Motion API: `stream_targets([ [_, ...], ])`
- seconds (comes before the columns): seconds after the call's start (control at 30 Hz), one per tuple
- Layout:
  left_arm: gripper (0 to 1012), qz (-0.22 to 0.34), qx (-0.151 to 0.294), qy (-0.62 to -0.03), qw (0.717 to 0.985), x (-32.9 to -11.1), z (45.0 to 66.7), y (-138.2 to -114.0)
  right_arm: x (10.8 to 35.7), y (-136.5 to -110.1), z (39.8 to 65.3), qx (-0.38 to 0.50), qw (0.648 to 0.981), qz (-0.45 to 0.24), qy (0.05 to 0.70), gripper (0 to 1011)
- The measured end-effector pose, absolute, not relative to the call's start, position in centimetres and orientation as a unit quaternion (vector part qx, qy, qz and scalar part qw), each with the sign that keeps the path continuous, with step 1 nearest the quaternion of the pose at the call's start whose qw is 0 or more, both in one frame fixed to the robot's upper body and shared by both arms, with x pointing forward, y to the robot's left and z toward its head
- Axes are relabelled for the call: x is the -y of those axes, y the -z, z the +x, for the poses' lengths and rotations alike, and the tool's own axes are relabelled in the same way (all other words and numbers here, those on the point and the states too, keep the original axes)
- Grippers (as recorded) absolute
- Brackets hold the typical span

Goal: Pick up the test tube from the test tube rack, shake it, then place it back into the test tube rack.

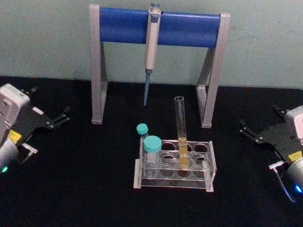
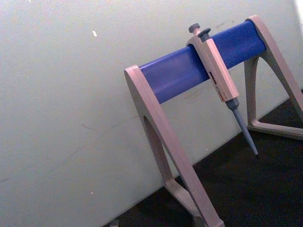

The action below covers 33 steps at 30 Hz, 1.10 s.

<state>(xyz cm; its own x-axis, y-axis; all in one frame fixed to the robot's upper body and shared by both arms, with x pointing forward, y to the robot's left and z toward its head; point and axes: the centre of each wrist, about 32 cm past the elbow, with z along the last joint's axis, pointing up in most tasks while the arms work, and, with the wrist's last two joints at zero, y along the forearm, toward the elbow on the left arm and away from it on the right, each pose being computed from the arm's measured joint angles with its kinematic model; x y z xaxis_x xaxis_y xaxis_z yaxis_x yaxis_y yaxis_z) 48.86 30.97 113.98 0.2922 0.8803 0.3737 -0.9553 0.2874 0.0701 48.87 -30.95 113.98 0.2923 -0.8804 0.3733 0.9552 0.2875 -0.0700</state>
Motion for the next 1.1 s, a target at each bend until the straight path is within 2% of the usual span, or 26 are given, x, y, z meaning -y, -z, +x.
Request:
stream_targets([
  [1.1,1001,0.141,0.132,-0.58,0.791,-30.97,48.86,-113.98,30.96,-113.98,48.87,0.132,0.791,-0.141,0.58,1000],
])
